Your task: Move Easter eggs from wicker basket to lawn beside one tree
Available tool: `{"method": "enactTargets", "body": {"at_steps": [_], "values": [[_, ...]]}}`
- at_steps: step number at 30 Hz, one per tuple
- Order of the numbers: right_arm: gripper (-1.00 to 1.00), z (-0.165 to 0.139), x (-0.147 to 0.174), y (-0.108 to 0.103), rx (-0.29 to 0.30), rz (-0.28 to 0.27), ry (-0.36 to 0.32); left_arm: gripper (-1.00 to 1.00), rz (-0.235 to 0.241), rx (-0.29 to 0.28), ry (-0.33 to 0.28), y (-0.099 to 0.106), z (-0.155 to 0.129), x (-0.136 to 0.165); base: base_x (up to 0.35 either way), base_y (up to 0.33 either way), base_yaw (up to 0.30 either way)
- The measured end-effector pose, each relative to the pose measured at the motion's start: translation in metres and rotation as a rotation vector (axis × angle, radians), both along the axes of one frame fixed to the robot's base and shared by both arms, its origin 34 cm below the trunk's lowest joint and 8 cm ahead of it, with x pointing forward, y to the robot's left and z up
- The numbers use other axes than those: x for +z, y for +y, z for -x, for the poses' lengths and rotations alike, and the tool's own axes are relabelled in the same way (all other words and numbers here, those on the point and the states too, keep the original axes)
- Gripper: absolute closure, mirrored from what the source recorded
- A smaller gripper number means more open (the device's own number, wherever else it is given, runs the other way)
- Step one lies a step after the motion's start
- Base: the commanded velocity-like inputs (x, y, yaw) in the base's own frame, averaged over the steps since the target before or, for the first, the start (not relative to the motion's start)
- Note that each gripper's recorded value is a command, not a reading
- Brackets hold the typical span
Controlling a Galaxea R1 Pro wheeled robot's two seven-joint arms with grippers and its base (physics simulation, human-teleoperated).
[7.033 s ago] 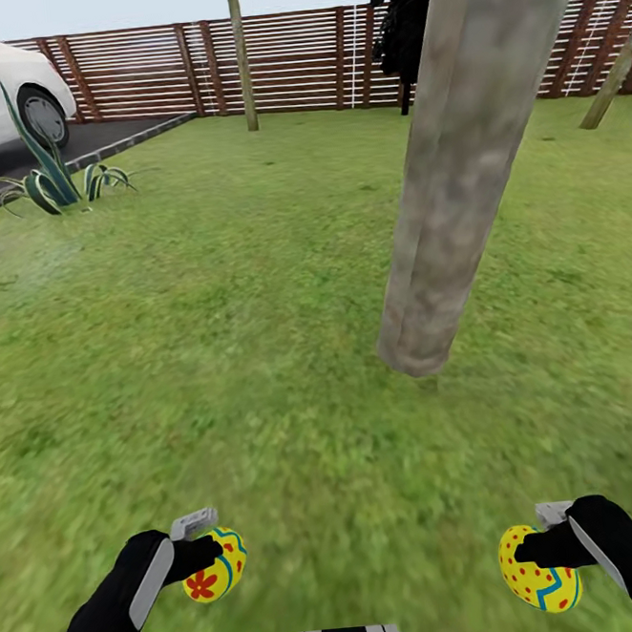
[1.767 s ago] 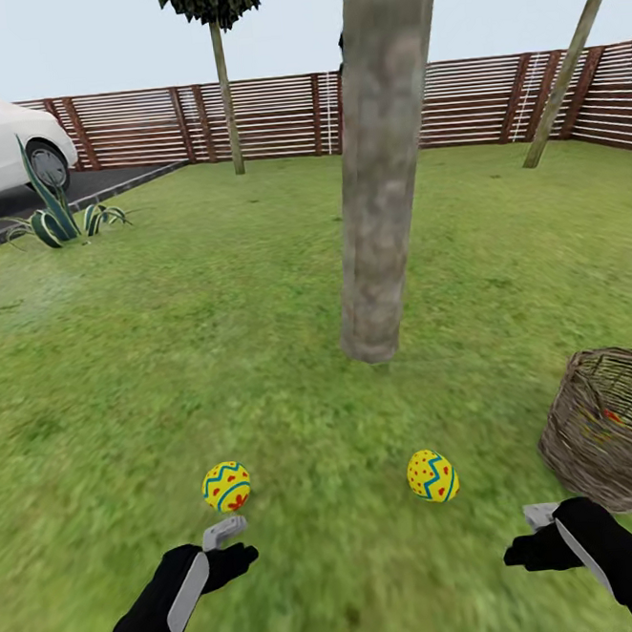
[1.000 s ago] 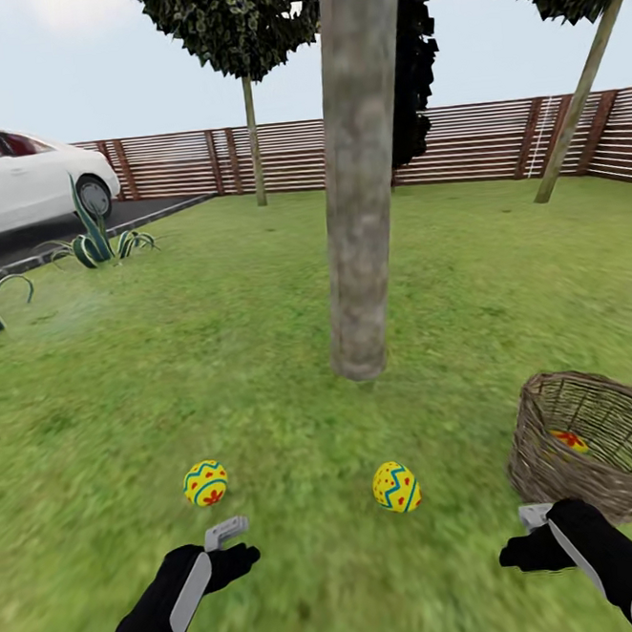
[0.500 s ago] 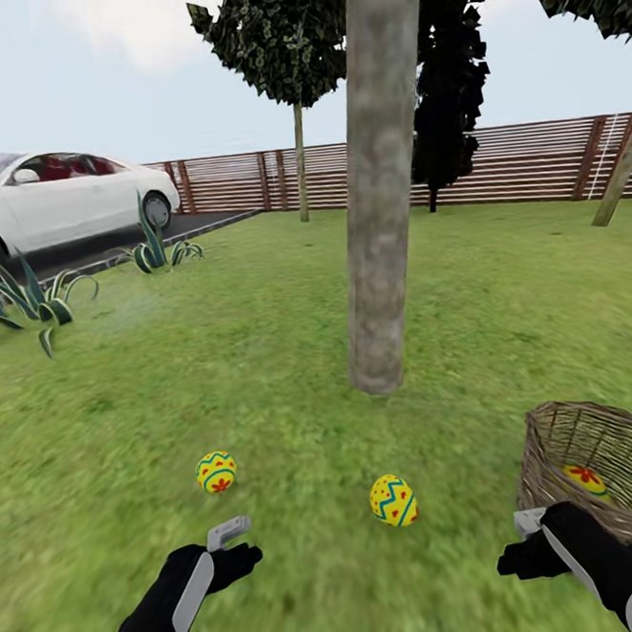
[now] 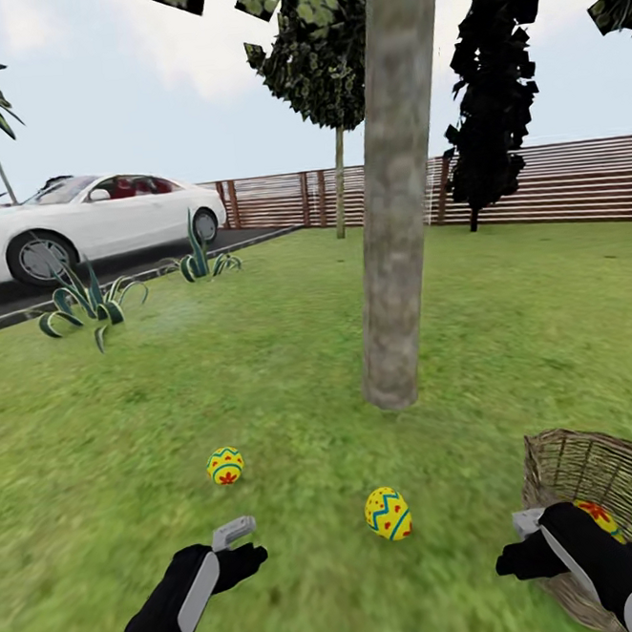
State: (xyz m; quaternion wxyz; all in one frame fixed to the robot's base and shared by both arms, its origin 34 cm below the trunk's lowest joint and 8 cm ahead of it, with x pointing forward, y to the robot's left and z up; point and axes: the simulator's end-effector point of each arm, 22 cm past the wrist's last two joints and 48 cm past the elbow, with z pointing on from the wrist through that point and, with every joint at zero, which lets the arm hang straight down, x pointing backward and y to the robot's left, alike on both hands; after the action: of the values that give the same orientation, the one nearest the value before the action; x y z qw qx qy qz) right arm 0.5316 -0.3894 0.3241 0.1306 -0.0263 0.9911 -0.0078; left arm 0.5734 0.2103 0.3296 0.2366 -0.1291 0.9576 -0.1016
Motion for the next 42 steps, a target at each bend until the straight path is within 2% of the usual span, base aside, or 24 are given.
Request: {"method": "enactTargets", "body": {"at_steps": [13,24,29,37,42], "values": [[-1.0,-0.009,0.026,0.001,-0.001,-0.005,-0.047,-1.0,0.004,0.0,-0.046,-0.003,-0.009,0.028,-0.109,-0.342,0.02],[-1.0,-0.015,0.051,0.002,-0.005,-0.012,-0.042,-1.0,0.004,0.0,-0.048,-0.003,-0.016,0.053,-0.107,-0.342,0.269],[-1.0,-0.018,0.062,0.002,-0.003,-0.01,-0.041,-1.0,0.017,-0.003,-0.05,-0.012,-0.019,0.065,-0.07,-0.333,0.21],[-1.0,-0.022,0.079,0.002,0.0,-0.007,-0.041,-1.0,0.024,0.004,-0.051,-0.011,-0.024,0.083,-0.153,-0.039,0.006],[-1.0,-0.026,0.088,0.013,0.006,-0.021,-0.041,-1.0,0.024,0.004,-0.051,-0.011,-0.027,0.094,-0.341,0.0,0.0]]}}
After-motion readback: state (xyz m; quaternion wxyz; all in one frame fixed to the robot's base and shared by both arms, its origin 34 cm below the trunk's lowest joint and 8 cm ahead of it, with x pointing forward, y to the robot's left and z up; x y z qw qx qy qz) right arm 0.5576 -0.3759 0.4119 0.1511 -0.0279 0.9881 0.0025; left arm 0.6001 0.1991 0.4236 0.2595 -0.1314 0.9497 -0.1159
